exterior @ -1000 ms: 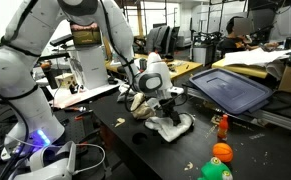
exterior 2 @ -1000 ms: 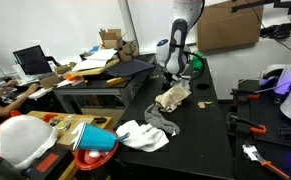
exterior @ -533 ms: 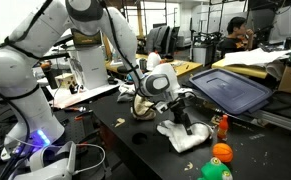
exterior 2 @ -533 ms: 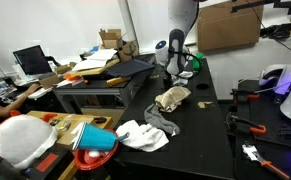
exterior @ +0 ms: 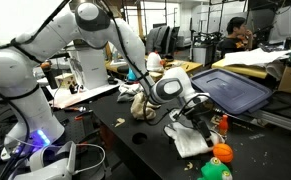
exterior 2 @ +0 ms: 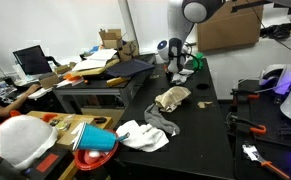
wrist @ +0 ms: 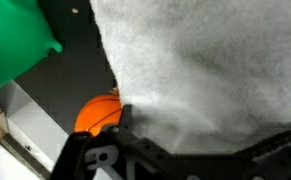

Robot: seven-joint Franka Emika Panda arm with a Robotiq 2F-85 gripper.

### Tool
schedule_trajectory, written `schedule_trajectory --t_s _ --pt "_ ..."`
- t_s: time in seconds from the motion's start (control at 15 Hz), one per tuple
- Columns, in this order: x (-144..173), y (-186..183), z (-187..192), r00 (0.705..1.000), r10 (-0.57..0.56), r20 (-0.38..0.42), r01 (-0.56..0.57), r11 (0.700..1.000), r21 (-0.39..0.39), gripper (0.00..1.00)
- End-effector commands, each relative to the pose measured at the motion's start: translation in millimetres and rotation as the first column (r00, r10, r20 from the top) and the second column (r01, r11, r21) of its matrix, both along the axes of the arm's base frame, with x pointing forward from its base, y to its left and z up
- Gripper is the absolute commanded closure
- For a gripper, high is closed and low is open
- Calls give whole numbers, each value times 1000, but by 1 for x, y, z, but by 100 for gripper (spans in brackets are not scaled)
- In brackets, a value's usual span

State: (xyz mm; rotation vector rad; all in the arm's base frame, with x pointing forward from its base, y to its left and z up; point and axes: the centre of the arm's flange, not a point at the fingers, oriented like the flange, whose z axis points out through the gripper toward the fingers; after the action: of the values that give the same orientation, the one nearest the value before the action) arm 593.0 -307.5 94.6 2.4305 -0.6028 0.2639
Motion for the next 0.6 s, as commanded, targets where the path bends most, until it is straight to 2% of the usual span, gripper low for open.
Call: schedule_trajectory --t_s 0.0,0.27,0.53 --pt "-5 -22 -73 994 -70 -83 66 996 -60 0" --pt "-9 -34 -73 993 -100 -66 93 991 -102 0" --pt "-21 -31 -43 997 -74 6 75 992 -98 0"
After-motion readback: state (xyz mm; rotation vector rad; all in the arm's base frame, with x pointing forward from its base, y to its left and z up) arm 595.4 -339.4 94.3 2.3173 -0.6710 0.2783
